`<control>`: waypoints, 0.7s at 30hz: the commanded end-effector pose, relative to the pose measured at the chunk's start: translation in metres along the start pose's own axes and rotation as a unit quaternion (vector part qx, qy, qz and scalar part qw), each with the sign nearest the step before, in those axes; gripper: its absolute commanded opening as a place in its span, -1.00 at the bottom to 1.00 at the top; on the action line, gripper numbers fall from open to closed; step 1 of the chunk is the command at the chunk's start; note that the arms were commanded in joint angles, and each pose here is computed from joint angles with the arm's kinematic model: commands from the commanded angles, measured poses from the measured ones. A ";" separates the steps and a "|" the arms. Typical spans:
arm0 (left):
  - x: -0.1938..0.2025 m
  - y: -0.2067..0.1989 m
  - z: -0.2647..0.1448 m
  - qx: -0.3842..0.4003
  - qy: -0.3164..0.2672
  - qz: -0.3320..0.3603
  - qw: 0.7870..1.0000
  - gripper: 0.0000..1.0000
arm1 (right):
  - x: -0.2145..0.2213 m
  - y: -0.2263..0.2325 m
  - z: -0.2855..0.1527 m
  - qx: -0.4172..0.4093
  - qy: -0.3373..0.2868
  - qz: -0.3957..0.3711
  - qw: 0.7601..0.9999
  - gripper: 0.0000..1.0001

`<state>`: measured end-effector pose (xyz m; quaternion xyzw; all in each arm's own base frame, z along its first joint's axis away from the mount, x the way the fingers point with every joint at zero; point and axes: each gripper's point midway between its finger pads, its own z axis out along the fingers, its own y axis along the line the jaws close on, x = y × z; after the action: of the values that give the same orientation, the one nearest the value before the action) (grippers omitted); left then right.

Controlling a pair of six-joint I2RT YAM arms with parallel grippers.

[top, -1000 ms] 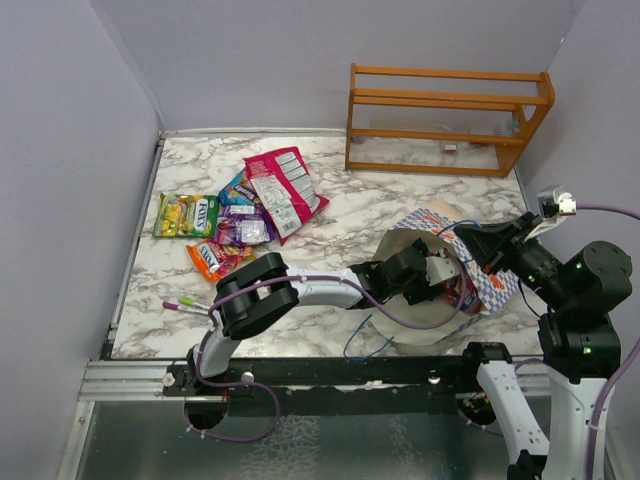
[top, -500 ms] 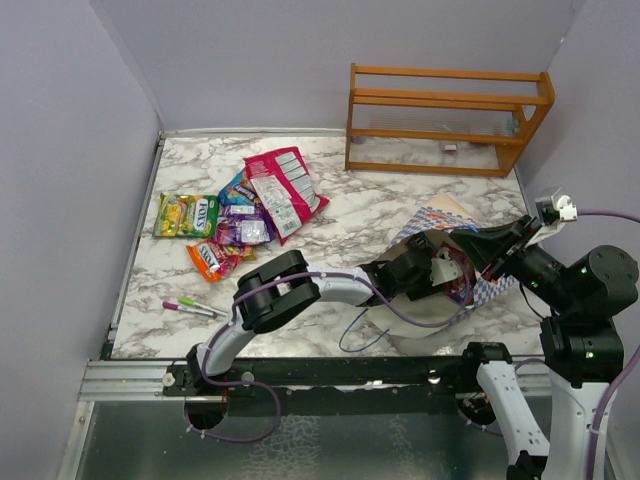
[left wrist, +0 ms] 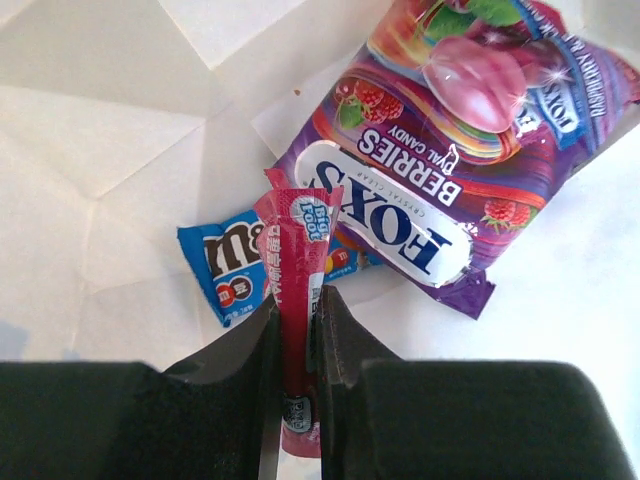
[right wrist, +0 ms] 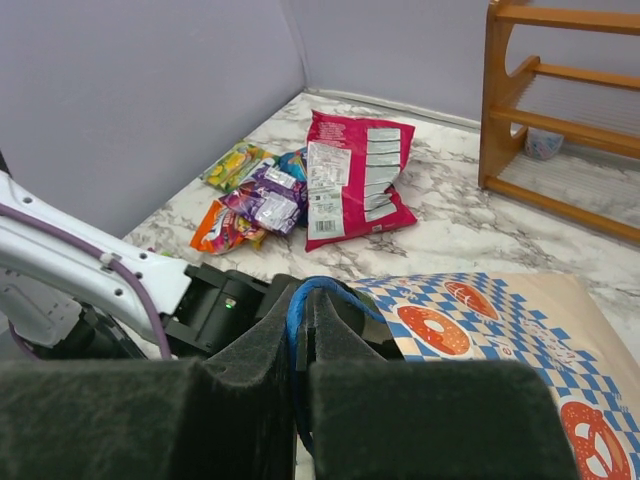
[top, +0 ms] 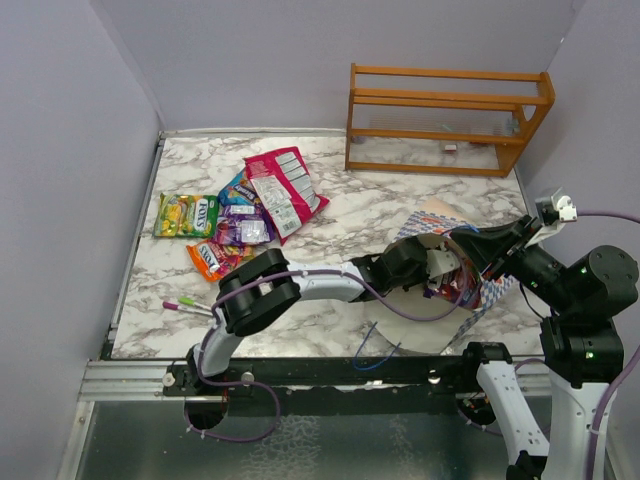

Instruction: Take the snacks out of the paper bag

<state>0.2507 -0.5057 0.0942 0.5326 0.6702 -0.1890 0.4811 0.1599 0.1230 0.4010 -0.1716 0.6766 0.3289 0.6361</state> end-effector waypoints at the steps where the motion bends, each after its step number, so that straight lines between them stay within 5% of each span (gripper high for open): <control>1: -0.027 -0.003 -0.030 0.018 -0.022 -0.025 0.999 -0.92 | -0.011 -0.004 -0.002 0.021 -0.017 -0.014 1.000 -0.97; 15: -0.049 -0.110 -0.190 0.219 -0.095 -0.009 0.971 -0.90 | -0.009 -0.030 -0.002 0.093 -0.027 0.021 0.995 -0.97; 21: -0.046 -0.069 -0.269 0.147 -0.130 -0.057 0.979 -1.00 | -0.002 -0.034 -0.002 0.099 -0.026 0.024 0.994 -0.97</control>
<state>0.0553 -0.3925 0.2142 0.5851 0.5622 -0.3933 0.4323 0.1770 0.1022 0.3981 -0.1008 0.6939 0.2893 0.6516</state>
